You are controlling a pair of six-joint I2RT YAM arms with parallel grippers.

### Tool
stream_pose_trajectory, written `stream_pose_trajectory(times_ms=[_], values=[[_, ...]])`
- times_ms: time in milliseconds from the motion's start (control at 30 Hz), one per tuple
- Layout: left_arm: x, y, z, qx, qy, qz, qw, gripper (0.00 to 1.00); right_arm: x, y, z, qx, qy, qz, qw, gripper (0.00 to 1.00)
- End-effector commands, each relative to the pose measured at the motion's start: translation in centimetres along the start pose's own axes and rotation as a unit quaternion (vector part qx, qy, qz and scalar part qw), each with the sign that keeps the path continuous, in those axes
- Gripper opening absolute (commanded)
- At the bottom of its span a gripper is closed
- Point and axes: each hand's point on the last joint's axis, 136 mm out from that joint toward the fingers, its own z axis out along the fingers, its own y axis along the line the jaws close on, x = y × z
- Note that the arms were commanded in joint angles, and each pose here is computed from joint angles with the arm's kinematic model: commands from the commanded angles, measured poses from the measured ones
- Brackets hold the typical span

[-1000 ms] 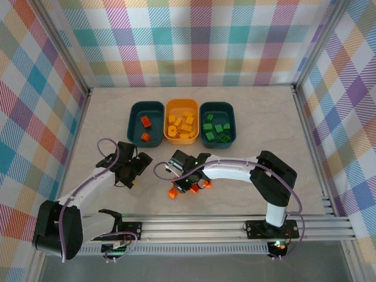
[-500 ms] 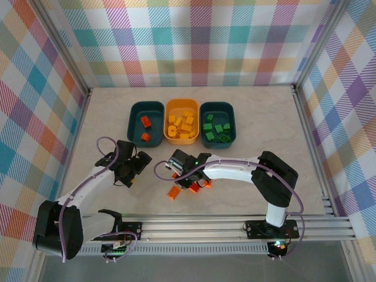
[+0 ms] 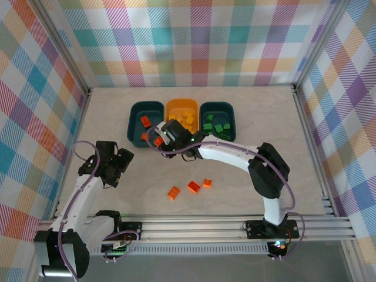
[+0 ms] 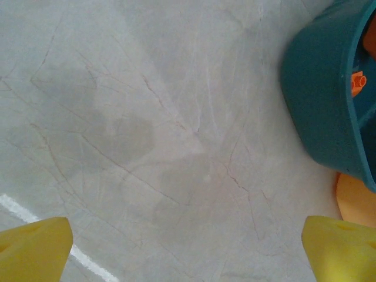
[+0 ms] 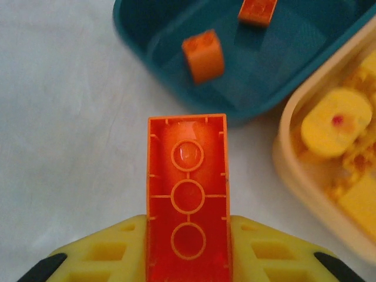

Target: Sort the legos into containers by color

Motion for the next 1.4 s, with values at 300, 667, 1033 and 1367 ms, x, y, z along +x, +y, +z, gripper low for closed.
stream_pose_trajectory(times_ms=[300,667,1033,1367], values=[[2.4,2.7,0.6,-0.022,0.047,-0.014,0.999,1.00,-6.6,-2.2,7.4,-0.028,-0.039,0.040,0.998,0.29],[3.6,-2.2,-0.3,0.101,0.079,0.066,0.990,0.98,-8.1,-2.7,6.0,-0.016,-0.042,0.050,0.998,0.60],[12.7,-6.9,-2.0,0.068,0.098,0.433,0.893,0.91,-0.5,-8.9,-3.2,0.070,-0.067,0.161,0.982,0.63],[19.7,-6.0,-0.6,-0.019,0.133,0.632,0.763,0.88,13.3,-18.9,-10.4,0.164,-0.022,0.362,0.917,0.65]])
